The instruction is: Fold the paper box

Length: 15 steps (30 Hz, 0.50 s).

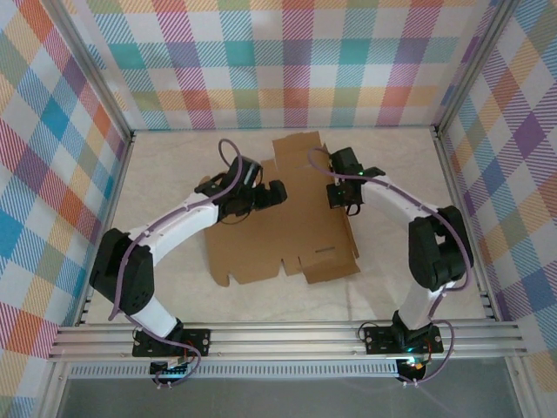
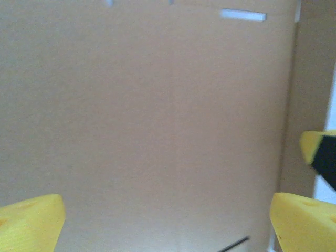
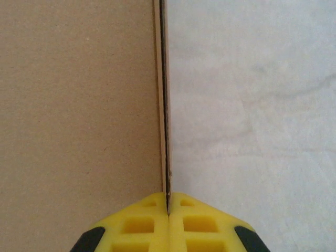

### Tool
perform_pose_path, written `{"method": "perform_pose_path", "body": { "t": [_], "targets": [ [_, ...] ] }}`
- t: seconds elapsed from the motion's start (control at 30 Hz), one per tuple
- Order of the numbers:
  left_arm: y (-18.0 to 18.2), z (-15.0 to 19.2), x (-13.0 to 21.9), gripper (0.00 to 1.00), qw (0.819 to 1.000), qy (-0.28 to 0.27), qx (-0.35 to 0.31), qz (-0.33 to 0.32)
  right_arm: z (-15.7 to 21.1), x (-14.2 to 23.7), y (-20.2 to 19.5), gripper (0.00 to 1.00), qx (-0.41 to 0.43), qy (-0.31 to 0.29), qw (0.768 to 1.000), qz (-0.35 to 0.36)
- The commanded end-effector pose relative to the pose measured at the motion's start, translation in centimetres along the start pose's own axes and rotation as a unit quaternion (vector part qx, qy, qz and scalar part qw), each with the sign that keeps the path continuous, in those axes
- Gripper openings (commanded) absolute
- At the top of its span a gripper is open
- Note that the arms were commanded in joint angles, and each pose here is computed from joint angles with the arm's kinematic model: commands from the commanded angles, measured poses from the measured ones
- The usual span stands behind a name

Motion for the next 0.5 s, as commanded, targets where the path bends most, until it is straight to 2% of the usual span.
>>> {"method": "perform_pose_path", "body": {
  "t": [0.0,0.27,0.47],
  "targets": [
    [-2.9,-2.6,1.6,1.0,1.0,-0.015,-0.026,0.004,-1.7,1.1,0.5,0.0,0.004,-0.071,0.997,-0.038],
    [-8.8,-6.1,1.3,0.98,0.998,0.001,-0.038,0.056,-0.8,2.6,0.8,0.0,0.021,-0.155,0.986,-0.062],
    [-11.6,-8.1,1.2,0.91,0.995,0.013,-0.087,0.045,-0.3,2.8,0.7,0.0,0.055,-0.153,0.985,-0.054]
  ]
}}
Point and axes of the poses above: each hand's point on the last joint's axis, 136 mm out from that joint toward the fingers, its own x axis back along the fingers, its own y axis along the line the jaws close on, z = x × y, the point moved 9 cm from there along x, back along the fingers, and after that the axes turned 10 degrees about x, right-handed, at the moved point
